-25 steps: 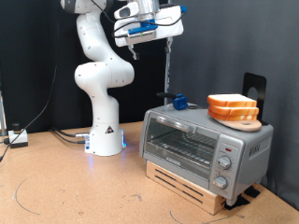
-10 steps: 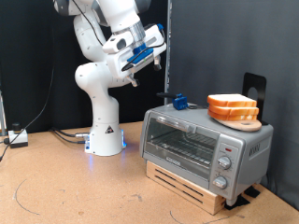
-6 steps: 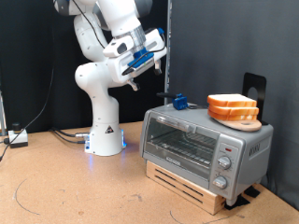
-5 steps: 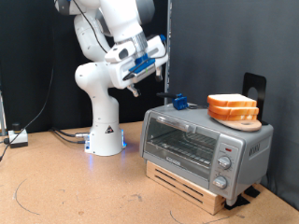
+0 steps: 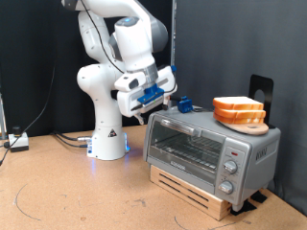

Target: Make a piece of toast with the oven

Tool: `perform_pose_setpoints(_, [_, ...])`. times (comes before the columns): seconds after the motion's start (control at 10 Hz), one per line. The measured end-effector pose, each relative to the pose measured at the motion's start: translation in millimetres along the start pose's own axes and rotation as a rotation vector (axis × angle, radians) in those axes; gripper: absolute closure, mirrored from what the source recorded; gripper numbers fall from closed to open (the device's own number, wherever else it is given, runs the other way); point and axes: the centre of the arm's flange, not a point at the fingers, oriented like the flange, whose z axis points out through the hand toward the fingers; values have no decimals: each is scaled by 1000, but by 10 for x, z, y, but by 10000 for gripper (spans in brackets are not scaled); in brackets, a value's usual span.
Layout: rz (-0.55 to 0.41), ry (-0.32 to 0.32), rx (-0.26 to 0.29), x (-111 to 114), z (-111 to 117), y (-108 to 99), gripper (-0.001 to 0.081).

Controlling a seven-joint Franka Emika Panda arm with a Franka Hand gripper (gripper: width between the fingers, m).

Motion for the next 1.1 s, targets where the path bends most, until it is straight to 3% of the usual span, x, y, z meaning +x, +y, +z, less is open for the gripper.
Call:
perform_pose_setpoints(0.6, [-4,-2,-12,-32,281,-49,-1])
perform_pose_setpoints(1.1, [150,114,-126,418,243,249,-1])
